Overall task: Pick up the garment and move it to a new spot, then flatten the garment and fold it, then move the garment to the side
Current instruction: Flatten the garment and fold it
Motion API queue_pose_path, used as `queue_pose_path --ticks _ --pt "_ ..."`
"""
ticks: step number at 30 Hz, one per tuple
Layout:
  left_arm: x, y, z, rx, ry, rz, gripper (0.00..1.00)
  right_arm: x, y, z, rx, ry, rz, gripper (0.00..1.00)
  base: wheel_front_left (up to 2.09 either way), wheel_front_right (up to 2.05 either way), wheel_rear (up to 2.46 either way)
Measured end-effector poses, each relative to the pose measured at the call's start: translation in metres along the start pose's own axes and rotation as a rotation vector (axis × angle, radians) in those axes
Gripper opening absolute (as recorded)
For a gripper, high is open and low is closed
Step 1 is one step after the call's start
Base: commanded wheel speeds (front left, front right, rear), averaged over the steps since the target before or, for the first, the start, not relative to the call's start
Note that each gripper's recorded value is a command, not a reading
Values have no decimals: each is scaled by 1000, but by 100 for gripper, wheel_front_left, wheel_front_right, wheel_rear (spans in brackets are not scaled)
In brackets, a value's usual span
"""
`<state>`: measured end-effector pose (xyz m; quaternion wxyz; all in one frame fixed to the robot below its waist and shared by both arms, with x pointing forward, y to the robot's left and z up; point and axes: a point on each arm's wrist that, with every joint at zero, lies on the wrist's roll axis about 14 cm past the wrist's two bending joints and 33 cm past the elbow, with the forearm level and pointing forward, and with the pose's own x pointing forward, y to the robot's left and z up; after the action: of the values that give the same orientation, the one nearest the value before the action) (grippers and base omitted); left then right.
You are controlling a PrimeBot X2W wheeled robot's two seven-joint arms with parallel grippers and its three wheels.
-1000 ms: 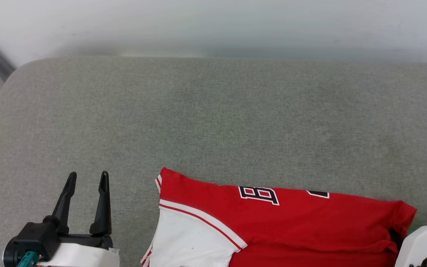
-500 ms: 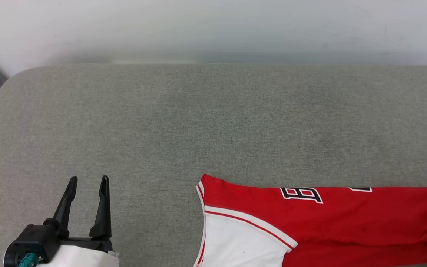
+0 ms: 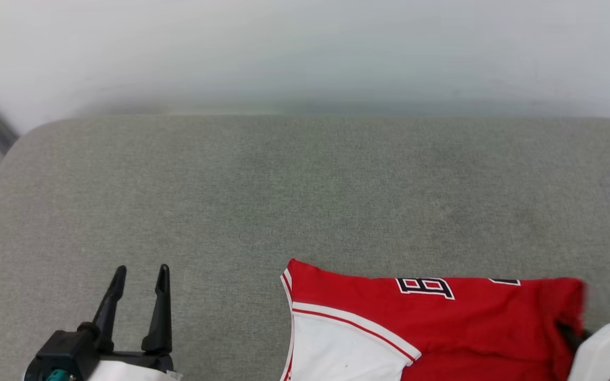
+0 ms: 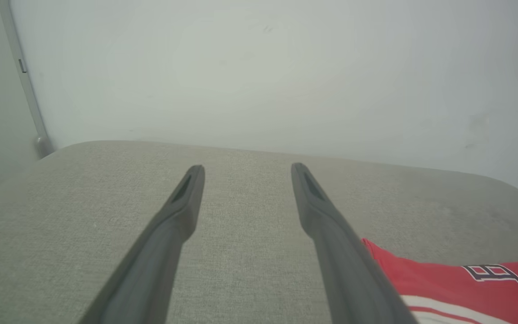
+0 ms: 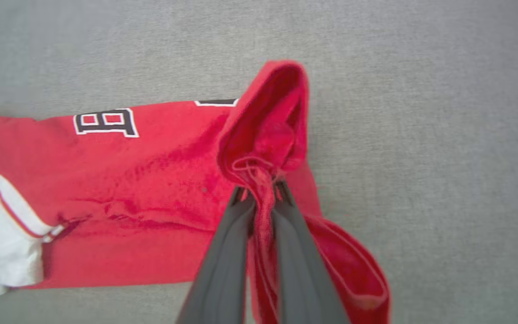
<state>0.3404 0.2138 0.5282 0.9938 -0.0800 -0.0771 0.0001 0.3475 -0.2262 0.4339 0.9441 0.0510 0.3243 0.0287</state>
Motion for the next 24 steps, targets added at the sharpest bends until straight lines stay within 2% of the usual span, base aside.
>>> queue_pose_path --ticks 7,12,20,24 --pt "-15 6 4 -10 -8 29 100 -16 90 3 0 14 246 0 0 0 0" --pt "-24 12 8 -7 -20 55 100 -25 144 3 46 17 408 0 0 0 0" --pt "-35 21 11 -5 -25 86 100 -29 195 0 216 17 624 0 0 0 0" --pt "-37 23 11 -7 -27 96 100 -22 219 -9 288 50 697 0 0 0 0"
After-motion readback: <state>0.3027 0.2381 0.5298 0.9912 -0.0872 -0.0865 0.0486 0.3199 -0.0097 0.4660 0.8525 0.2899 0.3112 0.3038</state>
